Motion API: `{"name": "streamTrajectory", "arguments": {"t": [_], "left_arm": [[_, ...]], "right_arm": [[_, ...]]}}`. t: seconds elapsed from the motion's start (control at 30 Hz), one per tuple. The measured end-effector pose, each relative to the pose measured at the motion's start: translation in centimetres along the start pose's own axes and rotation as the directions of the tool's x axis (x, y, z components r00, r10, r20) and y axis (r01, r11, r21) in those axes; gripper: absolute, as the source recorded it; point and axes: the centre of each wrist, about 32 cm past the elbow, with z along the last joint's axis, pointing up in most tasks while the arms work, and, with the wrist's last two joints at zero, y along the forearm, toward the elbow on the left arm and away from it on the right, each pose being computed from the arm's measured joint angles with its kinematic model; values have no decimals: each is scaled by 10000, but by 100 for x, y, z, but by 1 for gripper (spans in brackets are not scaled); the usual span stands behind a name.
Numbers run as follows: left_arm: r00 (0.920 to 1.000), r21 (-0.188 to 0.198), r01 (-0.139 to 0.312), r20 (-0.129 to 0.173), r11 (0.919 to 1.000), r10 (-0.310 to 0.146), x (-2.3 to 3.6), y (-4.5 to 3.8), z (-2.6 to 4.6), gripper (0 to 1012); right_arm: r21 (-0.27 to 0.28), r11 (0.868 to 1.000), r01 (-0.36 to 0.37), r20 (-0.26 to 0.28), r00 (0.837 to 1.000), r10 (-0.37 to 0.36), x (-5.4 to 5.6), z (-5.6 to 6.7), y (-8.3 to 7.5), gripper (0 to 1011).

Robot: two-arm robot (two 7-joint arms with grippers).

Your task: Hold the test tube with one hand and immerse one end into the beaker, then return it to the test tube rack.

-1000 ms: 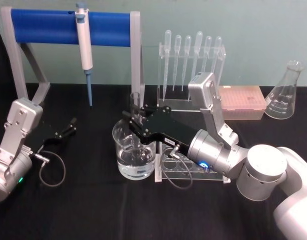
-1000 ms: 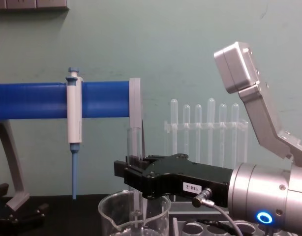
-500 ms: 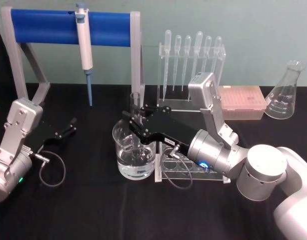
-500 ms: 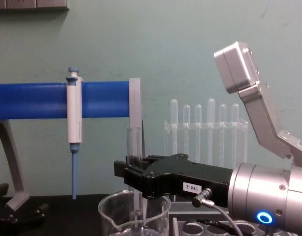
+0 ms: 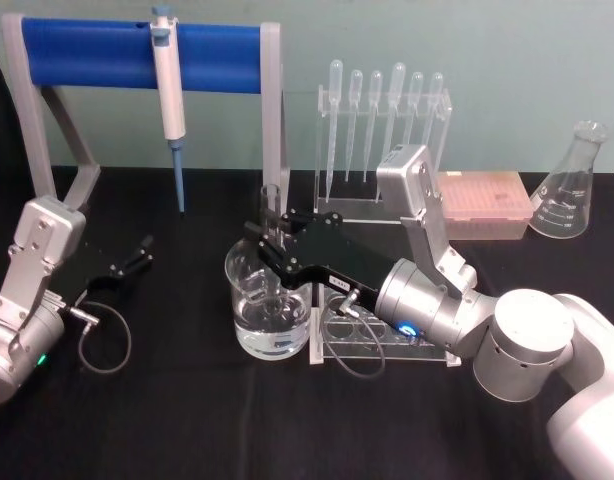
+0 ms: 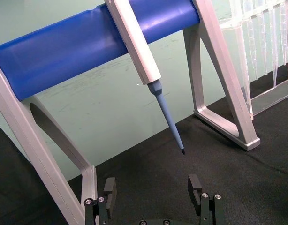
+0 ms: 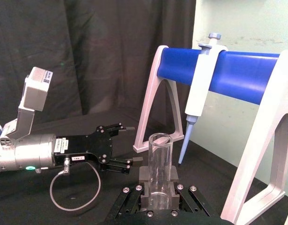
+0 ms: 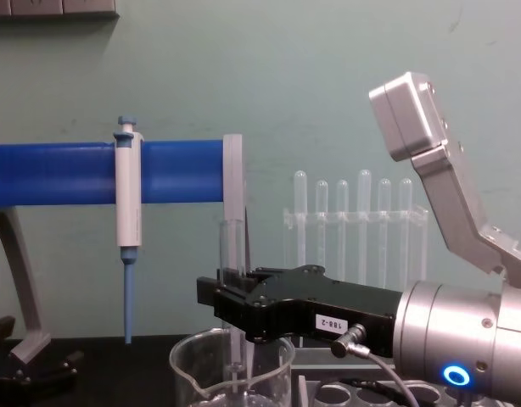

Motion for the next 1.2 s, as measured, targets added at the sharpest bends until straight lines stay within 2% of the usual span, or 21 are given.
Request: {"name": "streamTrajectory", "arguments": {"t": [1.2], "left_arm": [[10000, 0, 0, 1, 10000, 0, 0, 0, 0, 1000]], "right_arm": [[0, 10000, 0, 0, 10000, 0, 0, 0, 0, 238]]}}
